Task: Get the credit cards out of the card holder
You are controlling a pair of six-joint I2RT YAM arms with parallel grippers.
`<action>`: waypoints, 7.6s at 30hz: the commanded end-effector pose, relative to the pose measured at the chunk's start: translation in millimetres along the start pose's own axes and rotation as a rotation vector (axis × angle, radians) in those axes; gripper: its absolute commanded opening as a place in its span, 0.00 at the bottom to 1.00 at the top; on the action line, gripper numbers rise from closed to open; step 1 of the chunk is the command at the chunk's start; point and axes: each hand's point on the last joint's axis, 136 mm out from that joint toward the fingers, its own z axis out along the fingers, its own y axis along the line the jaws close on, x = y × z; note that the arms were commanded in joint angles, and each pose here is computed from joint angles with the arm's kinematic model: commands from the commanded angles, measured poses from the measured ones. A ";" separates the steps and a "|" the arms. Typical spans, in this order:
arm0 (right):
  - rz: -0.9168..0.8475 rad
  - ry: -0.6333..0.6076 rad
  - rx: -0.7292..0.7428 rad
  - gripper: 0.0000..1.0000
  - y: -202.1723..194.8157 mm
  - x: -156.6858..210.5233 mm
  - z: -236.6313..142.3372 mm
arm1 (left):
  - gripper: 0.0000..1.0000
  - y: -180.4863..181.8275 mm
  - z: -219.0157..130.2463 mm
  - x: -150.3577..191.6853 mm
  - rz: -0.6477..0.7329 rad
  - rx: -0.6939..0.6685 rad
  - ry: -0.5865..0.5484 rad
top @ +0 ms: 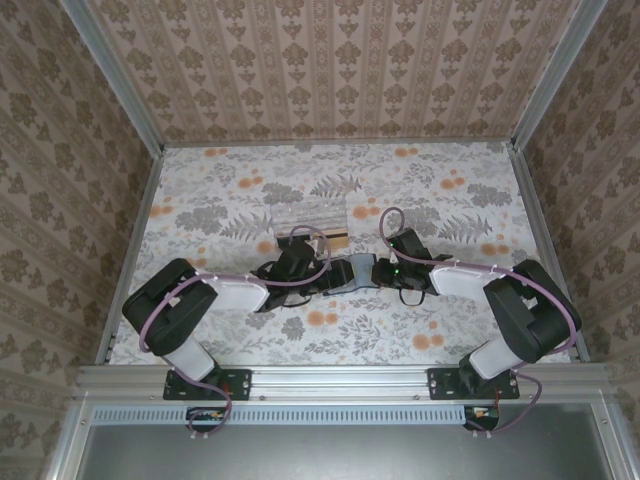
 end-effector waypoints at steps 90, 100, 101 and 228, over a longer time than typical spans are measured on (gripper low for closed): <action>0.014 0.129 -0.049 0.22 3.9 33.3 17.0 | 0.85 -40.4 -4.5 -3.3 0.112 0.073 0.015; 0.014 0.130 -0.048 0.22 3.4 33.9 17.1 | 0.85 3.3 -17.4 -3.4 0.098 -0.157 -0.004; 0.014 0.130 -0.049 0.22 3.5 33.9 17.1 | 0.85 6.4 -17.9 -3.0 0.092 -0.172 -0.004; -0.071 0.001 -0.039 0.24 20.7 -0.6 -22.0 | 0.39 26.8 -42.4 -16.8 0.118 -0.166 -0.034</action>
